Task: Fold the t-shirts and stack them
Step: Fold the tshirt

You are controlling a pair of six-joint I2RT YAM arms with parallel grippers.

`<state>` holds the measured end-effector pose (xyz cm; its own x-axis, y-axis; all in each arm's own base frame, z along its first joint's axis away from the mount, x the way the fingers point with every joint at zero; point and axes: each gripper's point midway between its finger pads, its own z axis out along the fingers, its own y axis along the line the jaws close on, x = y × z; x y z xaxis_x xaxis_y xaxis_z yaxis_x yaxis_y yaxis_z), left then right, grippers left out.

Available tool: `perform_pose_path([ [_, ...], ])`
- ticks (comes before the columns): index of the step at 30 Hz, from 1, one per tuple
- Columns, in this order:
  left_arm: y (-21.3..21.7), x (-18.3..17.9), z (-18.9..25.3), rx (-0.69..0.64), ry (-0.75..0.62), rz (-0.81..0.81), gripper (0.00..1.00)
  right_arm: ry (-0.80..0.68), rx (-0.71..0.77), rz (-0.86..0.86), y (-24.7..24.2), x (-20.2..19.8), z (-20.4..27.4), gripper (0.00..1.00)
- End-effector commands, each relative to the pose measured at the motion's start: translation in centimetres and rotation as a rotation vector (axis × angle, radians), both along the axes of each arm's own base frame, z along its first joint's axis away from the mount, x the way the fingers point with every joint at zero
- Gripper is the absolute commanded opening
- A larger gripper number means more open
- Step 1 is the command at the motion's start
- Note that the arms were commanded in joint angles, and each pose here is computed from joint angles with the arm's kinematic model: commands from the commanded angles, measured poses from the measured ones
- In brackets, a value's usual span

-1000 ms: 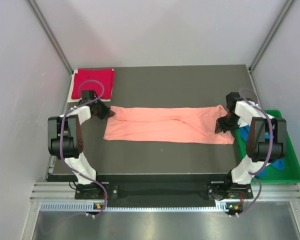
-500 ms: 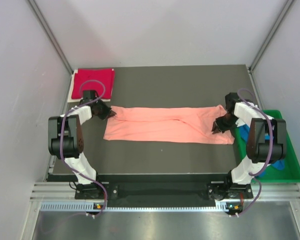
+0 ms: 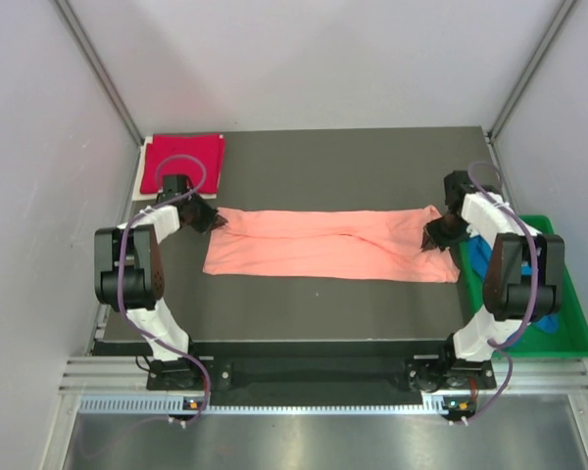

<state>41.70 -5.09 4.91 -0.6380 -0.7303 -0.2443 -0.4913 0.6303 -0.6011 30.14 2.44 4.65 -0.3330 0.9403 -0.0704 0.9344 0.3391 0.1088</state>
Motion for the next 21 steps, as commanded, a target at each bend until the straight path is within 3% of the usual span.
perform_pose_path([
  [1, 0.2, 2.0, 1.9, 0.013, -0.044, 0.016, 0.0, -0.174, -0.122, 0.065, -1.7, 3.7, 4.2, 0.0],
  [7, 0.5, 3.8, 1.6, 0.014, -0.042, 0.031, 0.0, -0.36, -0.175, 0.247, -1.9, 9.3, 6.2, 0.0],
  [11, 0.4, 5.7, 2.1, -0.007, -0.071, 0.03, 0.0, -0.612, -0.237, 0.478, -1.2, 14.9, 9.6, 0.0],
  [16, 0.0, 8.0, 3.7, -0.036, -0.157, 0.024, 0.0, -0.762, -0.304, 0.613, -0.9, 19.4, 12.8, 0.0],
  [21, -0.5, 10.0, 4.7, -0.08, -0.242, 0.016, 0.0, -0.807, -0.36, 0.725, -0.9, 22.5, 12.4, 0.0],
])
